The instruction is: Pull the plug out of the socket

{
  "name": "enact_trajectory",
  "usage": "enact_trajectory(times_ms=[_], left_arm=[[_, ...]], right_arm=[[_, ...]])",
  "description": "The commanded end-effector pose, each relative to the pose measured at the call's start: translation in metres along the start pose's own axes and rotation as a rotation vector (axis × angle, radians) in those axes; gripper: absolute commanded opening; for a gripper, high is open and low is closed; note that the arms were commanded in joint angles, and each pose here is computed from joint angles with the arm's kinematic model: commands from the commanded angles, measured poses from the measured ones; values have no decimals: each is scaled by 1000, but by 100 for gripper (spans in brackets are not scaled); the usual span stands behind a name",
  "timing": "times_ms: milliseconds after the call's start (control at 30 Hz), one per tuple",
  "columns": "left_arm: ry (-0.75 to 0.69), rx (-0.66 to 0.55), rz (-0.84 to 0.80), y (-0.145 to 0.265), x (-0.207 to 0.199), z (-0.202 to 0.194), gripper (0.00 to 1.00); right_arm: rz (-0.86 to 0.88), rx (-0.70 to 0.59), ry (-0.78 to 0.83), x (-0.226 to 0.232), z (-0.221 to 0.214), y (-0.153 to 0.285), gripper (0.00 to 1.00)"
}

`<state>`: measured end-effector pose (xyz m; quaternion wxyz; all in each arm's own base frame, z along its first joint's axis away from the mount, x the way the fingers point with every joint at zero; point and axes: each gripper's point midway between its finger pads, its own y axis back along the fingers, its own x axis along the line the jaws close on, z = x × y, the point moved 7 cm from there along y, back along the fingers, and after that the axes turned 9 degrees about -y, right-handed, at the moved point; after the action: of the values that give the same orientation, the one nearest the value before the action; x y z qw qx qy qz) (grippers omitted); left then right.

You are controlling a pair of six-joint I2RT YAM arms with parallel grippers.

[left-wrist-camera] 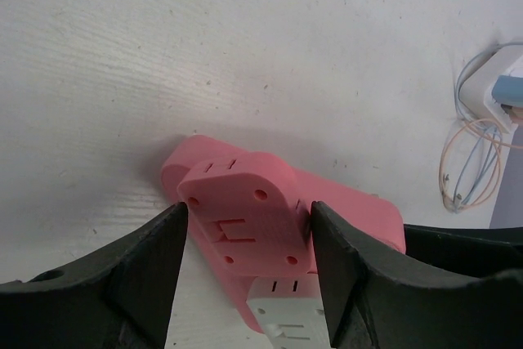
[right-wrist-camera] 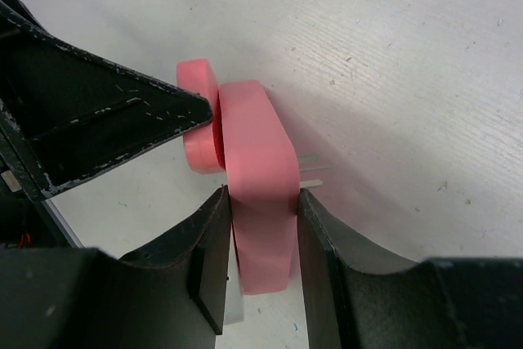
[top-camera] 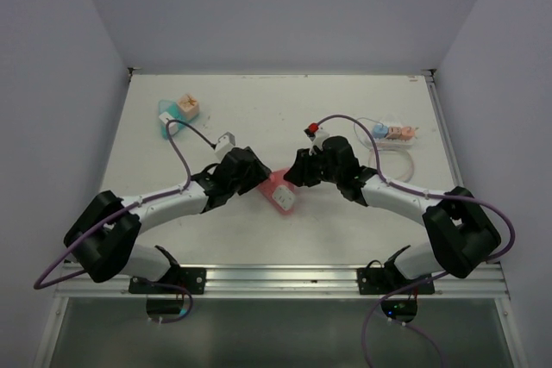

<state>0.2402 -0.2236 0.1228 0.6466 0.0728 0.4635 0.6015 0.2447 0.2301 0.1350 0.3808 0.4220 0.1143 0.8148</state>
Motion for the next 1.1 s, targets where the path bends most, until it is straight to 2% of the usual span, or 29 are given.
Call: enact_trajectory(times_ms=[0,533,1067], left_arm=[[4,-15,60,2,23,-2,64],[23,13,91,13,69,-23,64],[76,-3,38,21,87,-26,65]], right_arm=[[-66,-62,0,-7,6,5,0],[-108,-60,-45,-12,4,4,0],[-101,-54,-53,-10,4,3,0]])
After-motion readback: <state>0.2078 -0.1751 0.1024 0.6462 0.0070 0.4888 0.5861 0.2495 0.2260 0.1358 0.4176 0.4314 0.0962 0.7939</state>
